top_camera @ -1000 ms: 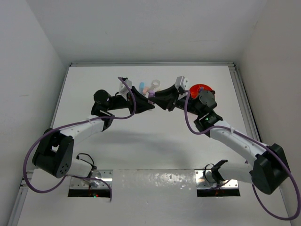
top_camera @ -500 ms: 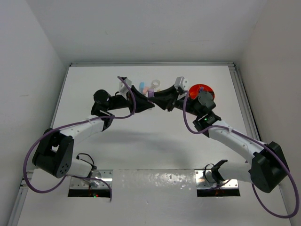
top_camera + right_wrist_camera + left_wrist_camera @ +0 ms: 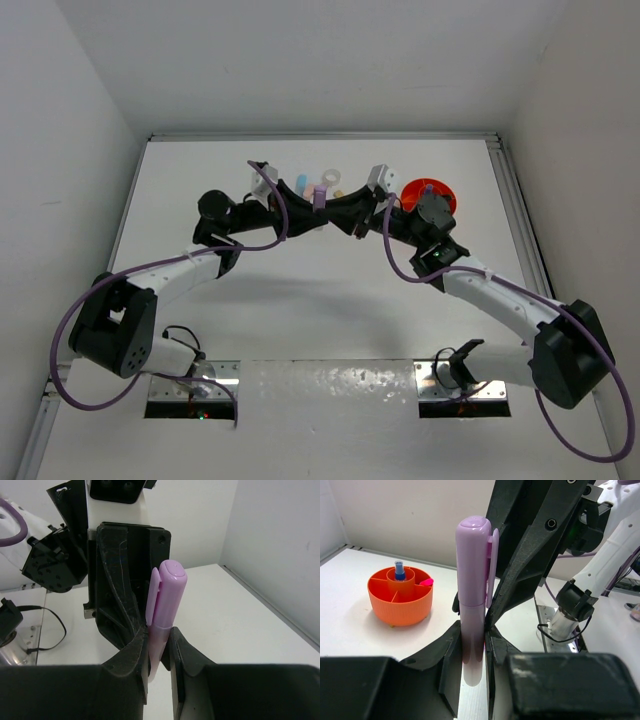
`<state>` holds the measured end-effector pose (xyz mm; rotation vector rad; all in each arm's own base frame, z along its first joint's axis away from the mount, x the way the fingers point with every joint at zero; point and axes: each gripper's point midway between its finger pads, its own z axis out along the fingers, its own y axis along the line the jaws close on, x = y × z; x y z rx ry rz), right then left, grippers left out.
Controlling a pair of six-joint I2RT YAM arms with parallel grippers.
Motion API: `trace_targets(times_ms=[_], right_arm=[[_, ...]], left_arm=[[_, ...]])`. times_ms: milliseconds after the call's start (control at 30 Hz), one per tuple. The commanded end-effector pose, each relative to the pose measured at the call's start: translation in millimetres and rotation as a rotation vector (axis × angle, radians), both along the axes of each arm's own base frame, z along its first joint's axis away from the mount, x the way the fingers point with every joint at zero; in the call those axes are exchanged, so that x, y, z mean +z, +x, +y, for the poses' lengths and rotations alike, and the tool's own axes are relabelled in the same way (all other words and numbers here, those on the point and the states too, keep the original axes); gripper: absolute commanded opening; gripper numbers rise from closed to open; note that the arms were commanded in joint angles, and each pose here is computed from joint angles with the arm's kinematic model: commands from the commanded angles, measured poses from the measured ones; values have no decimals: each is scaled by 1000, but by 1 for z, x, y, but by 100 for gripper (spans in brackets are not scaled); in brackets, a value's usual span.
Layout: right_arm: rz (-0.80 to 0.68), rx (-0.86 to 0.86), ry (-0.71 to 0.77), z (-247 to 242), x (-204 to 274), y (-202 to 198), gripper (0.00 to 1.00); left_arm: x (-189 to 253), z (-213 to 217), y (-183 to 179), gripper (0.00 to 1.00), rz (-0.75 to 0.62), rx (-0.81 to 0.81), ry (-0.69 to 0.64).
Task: Sort the stationery into containers
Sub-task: Close the pen cap on the pen.
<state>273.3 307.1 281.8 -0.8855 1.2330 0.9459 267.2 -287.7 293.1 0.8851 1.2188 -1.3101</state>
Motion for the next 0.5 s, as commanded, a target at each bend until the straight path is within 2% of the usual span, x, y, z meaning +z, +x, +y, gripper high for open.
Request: trace_targets(times_ms=[0, 300, 333, 467], right_arm=[[490, 64, -349, -17, -169, -46, 0], [434, 43, -337, -14, -137, -34, 0], [422, 42, -327, -14, -130, -34, 7], [380, 35, -298, -11, -103, -28, 24]], left_arm=[[167, 33, -54, 0, -652, 72, -389], [160, 27, -53, 0, -618, 58, -373], [158, 26, -52, 0, -609, 57, -368], [161, 25, -55, 0, -626, 53, -367]])
